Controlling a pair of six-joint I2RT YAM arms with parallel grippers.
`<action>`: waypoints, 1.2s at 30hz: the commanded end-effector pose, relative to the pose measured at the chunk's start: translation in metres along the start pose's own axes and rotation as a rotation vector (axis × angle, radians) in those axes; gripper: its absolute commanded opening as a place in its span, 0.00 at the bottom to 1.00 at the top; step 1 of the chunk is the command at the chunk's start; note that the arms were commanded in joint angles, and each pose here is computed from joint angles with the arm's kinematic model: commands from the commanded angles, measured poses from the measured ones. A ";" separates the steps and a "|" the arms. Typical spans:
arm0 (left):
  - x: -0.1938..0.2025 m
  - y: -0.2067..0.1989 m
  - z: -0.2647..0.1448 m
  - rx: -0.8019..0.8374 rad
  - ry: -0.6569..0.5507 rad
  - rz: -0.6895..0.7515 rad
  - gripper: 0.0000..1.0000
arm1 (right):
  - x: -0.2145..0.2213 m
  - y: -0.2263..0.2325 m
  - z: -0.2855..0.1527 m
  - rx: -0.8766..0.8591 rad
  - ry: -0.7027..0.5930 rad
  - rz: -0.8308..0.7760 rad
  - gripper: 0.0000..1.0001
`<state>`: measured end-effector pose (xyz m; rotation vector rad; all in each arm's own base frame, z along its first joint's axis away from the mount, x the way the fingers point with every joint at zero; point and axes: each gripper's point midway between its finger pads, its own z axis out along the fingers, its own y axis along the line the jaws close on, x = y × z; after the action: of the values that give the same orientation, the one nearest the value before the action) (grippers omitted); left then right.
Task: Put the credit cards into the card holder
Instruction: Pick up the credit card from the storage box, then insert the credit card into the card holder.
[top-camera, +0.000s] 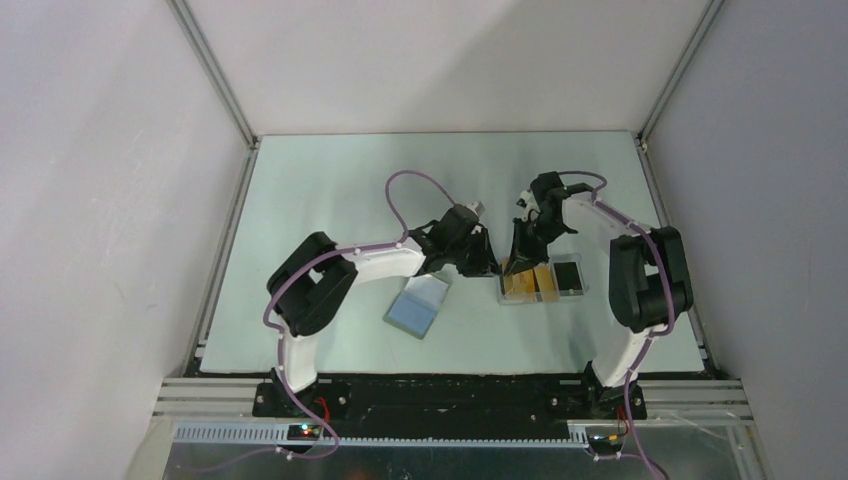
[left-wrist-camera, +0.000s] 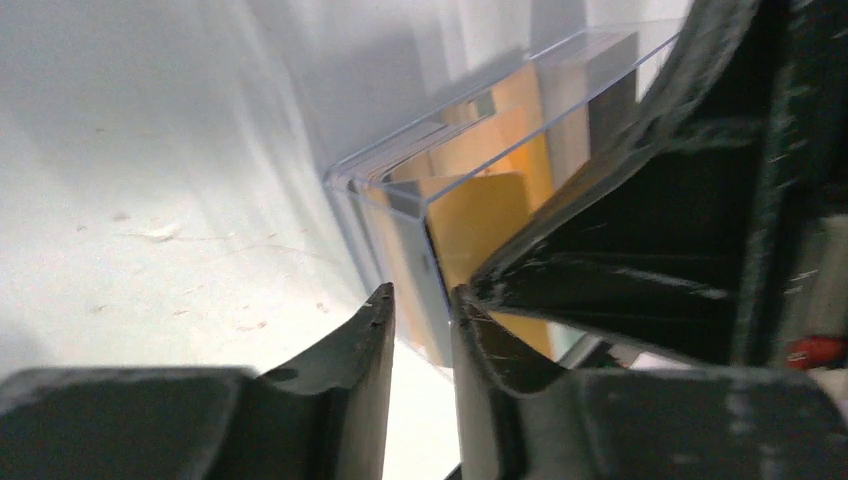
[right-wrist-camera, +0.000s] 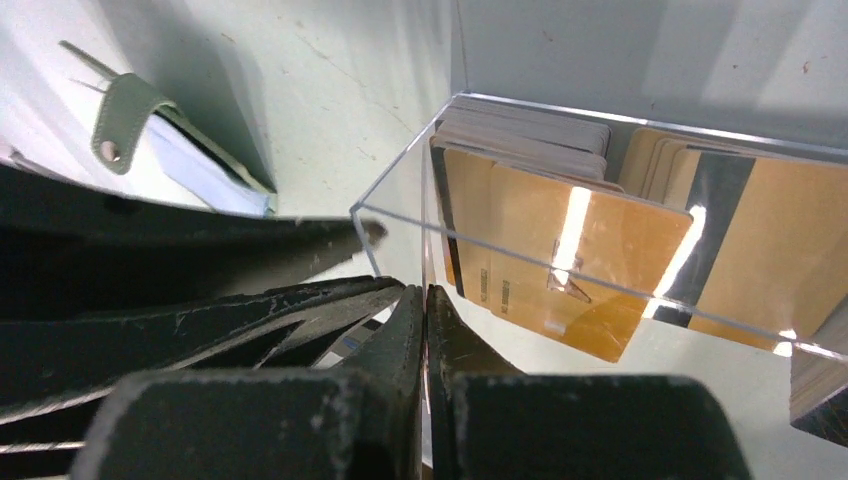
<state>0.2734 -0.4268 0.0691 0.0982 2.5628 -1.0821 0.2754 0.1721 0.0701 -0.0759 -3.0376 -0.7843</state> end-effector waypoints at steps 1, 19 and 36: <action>-0.019 -0.012 -0.034 -0.048 -0.074 0.077 0.43 | -0.006 0.028 -0.035 -0.107 -0.092 -0.044 0.00; -0.056 -0.015 -0.168 0.011 -0.364 0.007 0.72 | -0.003 0.081 -0.083 -0.260 -0.192 -0.244 0.00; 0.057 0.130 -0.212 -0.101 -0.369 -0.368 0.70 | 0.012 0.157 -0.024 -0.395 -0.107 -0.458 0.00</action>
<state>0.1908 -0.1988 0.1125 -0.4473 2.3037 -0.9868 0.2660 0.2734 0.1566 0.4875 -3.0096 -1.3207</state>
